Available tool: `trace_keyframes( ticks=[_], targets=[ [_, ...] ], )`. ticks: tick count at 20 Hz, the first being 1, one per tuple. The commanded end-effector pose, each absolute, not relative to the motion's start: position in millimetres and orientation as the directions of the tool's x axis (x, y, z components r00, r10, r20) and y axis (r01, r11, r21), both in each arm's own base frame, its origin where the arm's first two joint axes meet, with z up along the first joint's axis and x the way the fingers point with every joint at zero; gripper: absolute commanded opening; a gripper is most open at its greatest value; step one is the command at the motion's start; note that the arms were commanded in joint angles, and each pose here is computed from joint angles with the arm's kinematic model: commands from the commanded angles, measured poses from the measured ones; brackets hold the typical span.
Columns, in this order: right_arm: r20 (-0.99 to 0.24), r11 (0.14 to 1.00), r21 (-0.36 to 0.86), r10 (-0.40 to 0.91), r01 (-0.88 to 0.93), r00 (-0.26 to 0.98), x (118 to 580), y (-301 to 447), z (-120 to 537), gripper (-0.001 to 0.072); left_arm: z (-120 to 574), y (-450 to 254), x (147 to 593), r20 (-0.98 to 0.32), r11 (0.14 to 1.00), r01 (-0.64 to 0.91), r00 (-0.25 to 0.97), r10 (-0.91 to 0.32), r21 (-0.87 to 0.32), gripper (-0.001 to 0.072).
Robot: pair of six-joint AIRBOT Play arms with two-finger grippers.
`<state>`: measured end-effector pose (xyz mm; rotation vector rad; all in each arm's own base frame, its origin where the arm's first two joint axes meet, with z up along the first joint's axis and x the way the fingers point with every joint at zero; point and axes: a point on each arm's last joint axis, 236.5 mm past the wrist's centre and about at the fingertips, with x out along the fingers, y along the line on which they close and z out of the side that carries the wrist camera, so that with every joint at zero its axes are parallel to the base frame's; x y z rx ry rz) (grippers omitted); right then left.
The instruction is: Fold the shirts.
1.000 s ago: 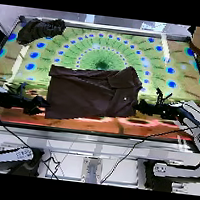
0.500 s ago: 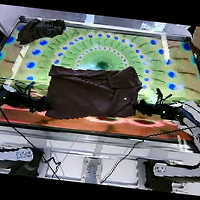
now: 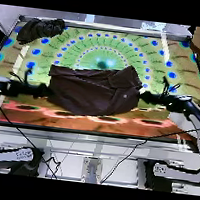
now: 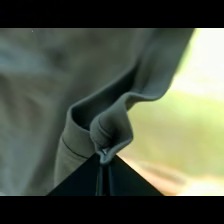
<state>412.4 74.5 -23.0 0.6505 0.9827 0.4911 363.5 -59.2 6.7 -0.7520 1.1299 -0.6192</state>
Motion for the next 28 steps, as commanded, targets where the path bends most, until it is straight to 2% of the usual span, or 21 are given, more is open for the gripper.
trace_keyframes(
  ticks=[1,5,9,13,16,18,20,22,25,28],
  targets=[
    [-0.499,0.756,0.628,0.571,-0.182,0.651,457,38,71,0.002,137,-55,409,-0.436,0.62,0.329,0.484,-0.758,-0.712,0.0009],
    [-0.362,0.821,0.506,0.481,-0.266,0.798,475,-1,192,0.002,292,-49,431,-0.298,0.693,0.516,0.65,-0.7,-0.503,0.001],
    [-0.29,0.904,0.303,0.388,-0.3,0.875,434,-25,296,0.0019,409,-63,399,-0.184,0.729,0.61,0.714,-0.676,-0.311,0.0009],
    [-0.334,0.976,0.068,0.216,-0.205,0.918,356,-40,354,0.0019,449,-87,345,-0.195,0.727,0.649,0.701,-0.686,-0.226,0.0009],
    [-0.377,0.99,-0.077,0.079,-0.116,0.923,294,-29,370,0.0016,448,-94,298,-0.281,0.787,0.579,0.735,-0.616,-0.211,0.0008],
    [-0.461,0.974,-0.133,0.102,-0.182,0.881,257,-1,355,0.0016,456,-101,264,-0.29,0.827,0.535,0.775,-0.562,-0.173,0.0007],
    [-0.509,0.978,-0.115,0.094,-0.176,0.856,230,11,346,0.0016,459,-110,233,-0.299,0.848,0.513,0.795,-0.528,-0.133,0.0005],
    [-0.593,0.986,-0.07,0.082,-0.152,0.801,217,10,326,0.0015,436,-102,221,-0.397,0.879,0.45,0.787,-0.473,-0.156,0.0005],
    [-0.675,0.983,-0.001,0.136,-0.186,0.725,243,9,291,0.0015,384,-86,254,-0.523,0.894,0.382,0.726,-0.446,-0.233,0.0006],
    [-0.761,0.971,0.117,0.223,-0.208,0.61,297,3,236,0.0016,298,-78,306,-0.656,0.865,0.329,0.565,-0.501,-0.378,0.0007]
  ],
)
